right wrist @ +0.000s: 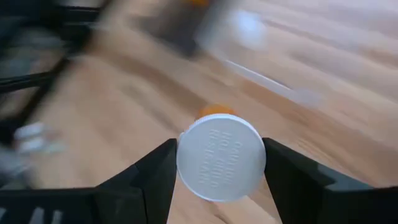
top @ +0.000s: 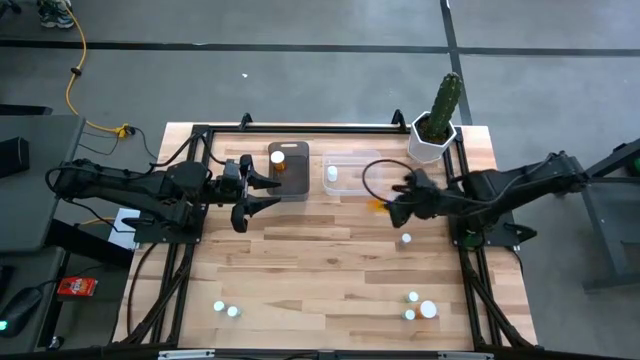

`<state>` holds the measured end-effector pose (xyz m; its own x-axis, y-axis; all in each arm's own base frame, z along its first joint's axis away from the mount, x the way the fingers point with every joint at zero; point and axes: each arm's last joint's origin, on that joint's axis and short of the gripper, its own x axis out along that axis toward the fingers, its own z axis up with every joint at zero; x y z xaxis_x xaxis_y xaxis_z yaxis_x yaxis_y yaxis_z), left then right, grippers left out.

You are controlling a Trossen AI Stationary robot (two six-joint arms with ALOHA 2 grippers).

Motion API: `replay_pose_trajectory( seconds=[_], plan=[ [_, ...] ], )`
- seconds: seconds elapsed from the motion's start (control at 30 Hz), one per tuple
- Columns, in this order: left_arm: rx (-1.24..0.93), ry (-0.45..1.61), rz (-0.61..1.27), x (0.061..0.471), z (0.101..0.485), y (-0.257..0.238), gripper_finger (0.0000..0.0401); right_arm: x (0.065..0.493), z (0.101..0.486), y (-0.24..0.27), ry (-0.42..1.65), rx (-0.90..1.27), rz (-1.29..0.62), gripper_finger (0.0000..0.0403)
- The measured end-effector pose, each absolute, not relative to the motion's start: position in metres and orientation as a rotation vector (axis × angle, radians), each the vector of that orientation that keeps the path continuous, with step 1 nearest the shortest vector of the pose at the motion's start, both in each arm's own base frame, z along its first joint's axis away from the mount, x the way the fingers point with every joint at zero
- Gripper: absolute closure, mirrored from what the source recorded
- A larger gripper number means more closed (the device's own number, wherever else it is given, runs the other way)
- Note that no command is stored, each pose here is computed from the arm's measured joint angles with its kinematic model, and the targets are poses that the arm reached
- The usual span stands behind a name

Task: Pick and place medicine bottles into bin by pill shape (circle, oval)
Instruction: Put the top orange capsule bottle into the black bin

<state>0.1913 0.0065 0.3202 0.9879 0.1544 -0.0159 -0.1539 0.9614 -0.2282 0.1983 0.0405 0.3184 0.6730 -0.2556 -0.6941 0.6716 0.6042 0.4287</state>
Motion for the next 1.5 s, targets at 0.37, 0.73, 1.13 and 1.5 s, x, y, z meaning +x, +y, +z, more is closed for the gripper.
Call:
replay_pose_trajectory(
  seconds=[0.37, 0.73, 1.13, 1.5],
  plan=[
    [-0.231, 0.01, 0.1, 0.192, 0.32, 0.005, 0.0206, 0.245, 0.355, 0.054, 0.232, 0.381, -0.174, 0.0195],
    [-0.266, -0.04, 0.098, 0.191, 0.325, 0.005, 0.0206, 0.246, 0.355, 0.051, 0.235, 0.407, -0.175, 0.0195],
    [-0.238, -0.169, 0.08, 0.185, 0.368, 0.005, 0.0206, 0.318, 0.346, 0.009, 0.341, 0.282, -0.215, 0.0195],
    [-0.238, -0.182, 0.079, 0.184, 0.372, 0.005, 0.0206, 0.393, 0.298, -0.025, 0.488, 0.23, -0.26, 0.0195]
  ],
)
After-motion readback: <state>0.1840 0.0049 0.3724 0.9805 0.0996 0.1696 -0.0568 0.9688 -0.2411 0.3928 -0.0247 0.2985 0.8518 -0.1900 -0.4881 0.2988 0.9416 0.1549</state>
